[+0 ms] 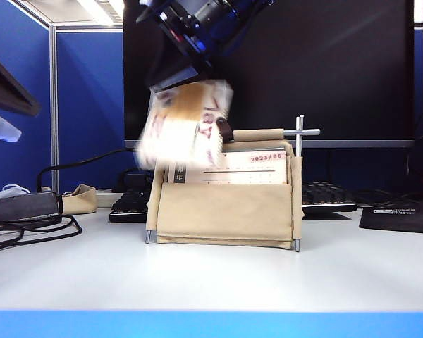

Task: Turn one page of the calendar.

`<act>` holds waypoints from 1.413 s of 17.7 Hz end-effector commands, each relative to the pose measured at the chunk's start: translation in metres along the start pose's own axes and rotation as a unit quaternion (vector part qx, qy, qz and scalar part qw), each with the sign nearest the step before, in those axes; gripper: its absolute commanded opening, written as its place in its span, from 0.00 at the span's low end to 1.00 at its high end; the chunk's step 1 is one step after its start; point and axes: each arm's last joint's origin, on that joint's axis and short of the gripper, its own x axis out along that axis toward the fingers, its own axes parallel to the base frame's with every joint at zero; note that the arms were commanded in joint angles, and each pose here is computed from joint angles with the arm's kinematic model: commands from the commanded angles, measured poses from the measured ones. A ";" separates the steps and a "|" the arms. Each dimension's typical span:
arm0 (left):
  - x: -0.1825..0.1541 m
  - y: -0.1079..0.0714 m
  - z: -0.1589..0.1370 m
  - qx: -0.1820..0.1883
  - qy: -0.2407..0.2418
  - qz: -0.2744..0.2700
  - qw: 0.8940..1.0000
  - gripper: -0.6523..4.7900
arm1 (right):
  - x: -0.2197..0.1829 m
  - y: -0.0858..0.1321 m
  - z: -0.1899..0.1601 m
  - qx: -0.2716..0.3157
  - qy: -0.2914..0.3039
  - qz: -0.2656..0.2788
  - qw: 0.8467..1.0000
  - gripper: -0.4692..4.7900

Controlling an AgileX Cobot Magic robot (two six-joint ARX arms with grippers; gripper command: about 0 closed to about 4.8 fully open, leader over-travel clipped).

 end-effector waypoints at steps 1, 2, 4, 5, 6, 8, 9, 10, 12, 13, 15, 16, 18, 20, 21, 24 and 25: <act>0.000 0.000 0.002 0.003 -0.007 0.005 1.000 0.56 | -0.003 -0.002 0.001 0.000 -0.002 -0.012 1.000 0.08; 0.000 0.000 0.002 0.003 -0.009 0.008 1.000 0.56 | -0.003 -0.003 0.001 0.004 -0.002 -0.016 1.000 0.08; 0.000 0.000 0.003 0.005 -0.012 0.007 1.000 0.56 | -0.004 -0.003 0.001 0.015 -0.002 -0.017 1.000 0.08; 0.000 0.000 0.003 0.005 -0.013 0.007 1.000 0.56 | -0.005 -0.003 0.001 0.016 -0.001 -0.017 1.000 0.08; 0.000 0.000 0.003 0.005 -0.013 0.007 1.000 0.56 | -0.007 -0.003 0.001 0.017 -0.002 -0.017 1.000 0.08; 0.000 0.000 0.003 0.005 -0.012 0.007 1.000 0.56 | -0.014 -0.002 0.004 0.026 -0.008 -0.021 0.999 0.09; 0.000 0.000 0.003 0.005 -0.012 0.007 1.000 0.56 | -0.019 0.000 0.007 0.026 -0.012 -0.022 0.999 0.11; 0.000 0.000 0.003 0.005 -0.012 0.007 1.000 0.56 | -0.026 0.004 0.010 0.030 -0.017 -0.028 0.999 0.11; 0.000 0.000 0.003 0.004 -0.012 0.007 1.000 0.56 | -0.043 0.010 0.016 0.043 -0.019 -0.050 0.998 0.11; 0.000 0.000 0.003 0.005 -0.013 0.007 1.000 0.56 | -0.051 0.013 0.018 0.044 -0.018 -0.059 0.997 0.11; 0.000 0.000 0.005 0.008 -0.022 0.005 1.000 0.55 | -0.069 0.021 0.021 0.048 -0.021 -0.059 0.997 0.11; -0.001 -0.001 0.010 0.004 -0.045 0.002 0.999 0.55 | -0.085 0.030 0.026 0.058 -0.028 -0.062 0.996 0.11; -0.005 -0.005 0.022 0.007 -0.090 -0.006 0.996 0.43 | -0.114 0.044 0.030 0.092 -0.040 -0.069 0.993 0.10; -0.016 -0.010 0.038 0.036 -0.127 0.006 0.991 0.32 | -0.146 0.066 0.034 0.080 -0.047 -0.071 0.993 0.08; -0.025 -0.015 0.050 0.059 -0.152 0.022 0.986 0.32 | -0.170 0.084 0.037 0.066 -0.058 -0.075 0.993 0.08; -0.041 -0.021 0.062 0.069 -0.190 0.045 0.978 0.31 | -0.220 0.123 0.034 0.041 -0.093 -0.104 0.989 0.08; -0.043 -0.022 0.062 0.071 -0.196 0.045 0.977 0.31 | -0.233 0.134 0.030 0.036 -0.100 -0.117 0.987 0.08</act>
